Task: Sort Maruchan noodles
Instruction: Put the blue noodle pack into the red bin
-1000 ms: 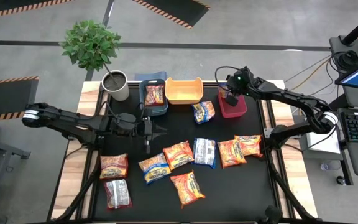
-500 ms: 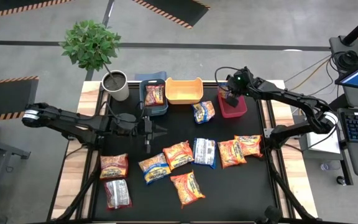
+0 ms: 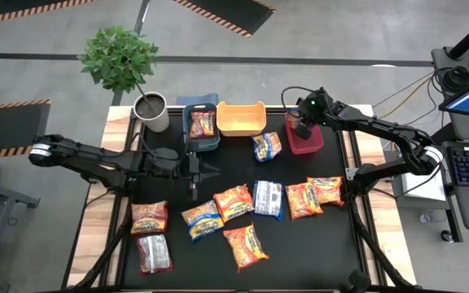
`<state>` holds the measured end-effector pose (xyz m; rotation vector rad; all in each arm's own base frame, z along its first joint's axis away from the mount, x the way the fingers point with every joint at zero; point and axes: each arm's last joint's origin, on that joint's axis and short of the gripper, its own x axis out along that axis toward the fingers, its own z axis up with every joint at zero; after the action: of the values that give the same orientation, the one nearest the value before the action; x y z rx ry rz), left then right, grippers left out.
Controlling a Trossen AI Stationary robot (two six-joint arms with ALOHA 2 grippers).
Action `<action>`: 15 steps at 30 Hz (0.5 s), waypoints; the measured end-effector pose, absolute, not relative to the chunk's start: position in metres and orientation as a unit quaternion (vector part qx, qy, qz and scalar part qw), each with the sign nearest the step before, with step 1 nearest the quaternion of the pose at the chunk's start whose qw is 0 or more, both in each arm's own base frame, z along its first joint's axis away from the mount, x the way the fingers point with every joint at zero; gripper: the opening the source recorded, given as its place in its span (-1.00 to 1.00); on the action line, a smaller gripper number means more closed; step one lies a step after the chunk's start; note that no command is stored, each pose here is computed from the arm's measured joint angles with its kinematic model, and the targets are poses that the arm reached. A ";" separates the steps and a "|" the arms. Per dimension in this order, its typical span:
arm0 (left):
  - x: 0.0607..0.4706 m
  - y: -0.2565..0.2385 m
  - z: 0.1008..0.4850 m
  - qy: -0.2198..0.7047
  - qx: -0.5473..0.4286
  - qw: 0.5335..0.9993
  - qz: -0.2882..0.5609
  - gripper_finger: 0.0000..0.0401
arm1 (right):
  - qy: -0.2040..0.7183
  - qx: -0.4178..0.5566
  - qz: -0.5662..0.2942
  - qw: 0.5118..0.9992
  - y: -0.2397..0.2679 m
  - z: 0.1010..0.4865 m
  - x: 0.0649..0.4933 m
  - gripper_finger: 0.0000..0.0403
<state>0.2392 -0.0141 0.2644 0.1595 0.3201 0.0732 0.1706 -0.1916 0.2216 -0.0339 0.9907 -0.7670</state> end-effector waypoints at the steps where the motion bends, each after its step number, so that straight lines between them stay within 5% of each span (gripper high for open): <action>1: 0.239 -0.014 0.265 0.154 0.078 0.984 0.037 -0.81 | 0.463 -0.013 -0.360 0.810 -0.192 0.222 0.171 -0.54; 15: 0.240 -0.014 0.268 0.137 0.050 0.988 0.042 -0.81 | 0.434 0.007 -0.383 0.816 -0.194 0.230 0.174 -0.15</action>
<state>0.2405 -0.0142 0.2684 0.1013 0.2744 0.0834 0.1737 -0.1945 0.2301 0.0144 0.9247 -0.8175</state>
